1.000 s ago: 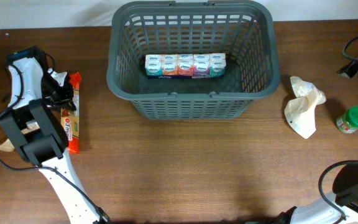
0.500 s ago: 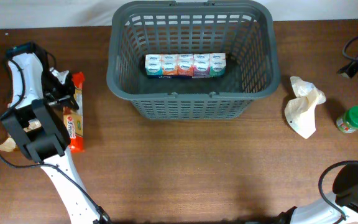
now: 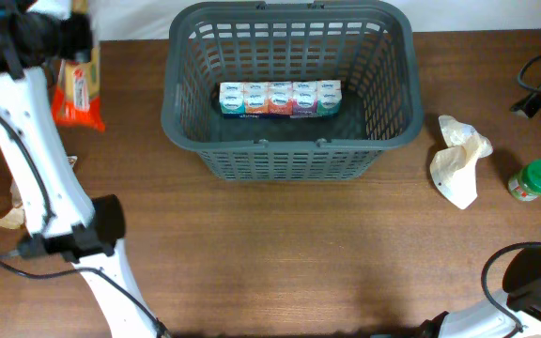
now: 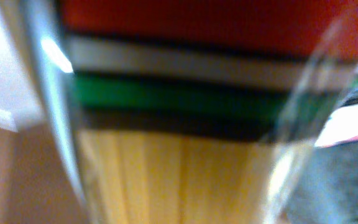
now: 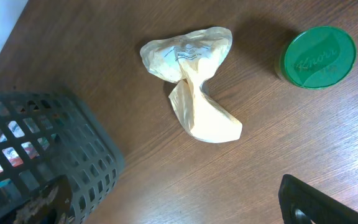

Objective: Pack container
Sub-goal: 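Lower the spaghetti package into the basket and open the left gripper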

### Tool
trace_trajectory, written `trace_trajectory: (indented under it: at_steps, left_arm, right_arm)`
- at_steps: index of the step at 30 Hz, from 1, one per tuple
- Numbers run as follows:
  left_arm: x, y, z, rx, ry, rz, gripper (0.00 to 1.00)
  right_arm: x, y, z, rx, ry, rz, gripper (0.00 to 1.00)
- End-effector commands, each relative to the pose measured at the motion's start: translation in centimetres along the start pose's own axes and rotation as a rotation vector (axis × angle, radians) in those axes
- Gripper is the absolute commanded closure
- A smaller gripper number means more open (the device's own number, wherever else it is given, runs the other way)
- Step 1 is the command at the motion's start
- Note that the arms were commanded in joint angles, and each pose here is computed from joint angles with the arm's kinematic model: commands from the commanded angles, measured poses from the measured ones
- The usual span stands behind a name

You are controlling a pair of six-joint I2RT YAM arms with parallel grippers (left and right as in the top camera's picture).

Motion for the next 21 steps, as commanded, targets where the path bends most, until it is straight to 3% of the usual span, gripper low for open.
trace_trajectory:
  at_steps: [1,8,14,21]
  left_arm:
    - [-7.8,-6.5,5.2,0.424,-0.245,0.065,0.98]
    - [-8.3,-17.5,6.1,0.957,-0.292,0.018,0.98]
    - [-5.2,-26.2,4.9,1.133,-0.286,-0.134,0.98]
    - [3.4,-32.0,-0.7,1.252,-0.048,-0.307,0.98]
  right_arm:
    - [-1.0,0.0,-0.2,0.004,-0.026,-0.004,0.01]
    - [-1.0,0.0,-0.2,0.004,-0.026,-0.004,0.01]
    - [-1.0,0.0,-0.2,0.004,-0.026,-0.004,0.01]
    - [-1.0,0.0,-0.2,0.004,-0.026,-0.004,0.01]
Point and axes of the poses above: each gripper's point midway between its finger pads, its own x axis out along the fingers, its own y axis along the line the jaws close on, z = x × y, the point moved 2 cm from there along -x, back along the fingers
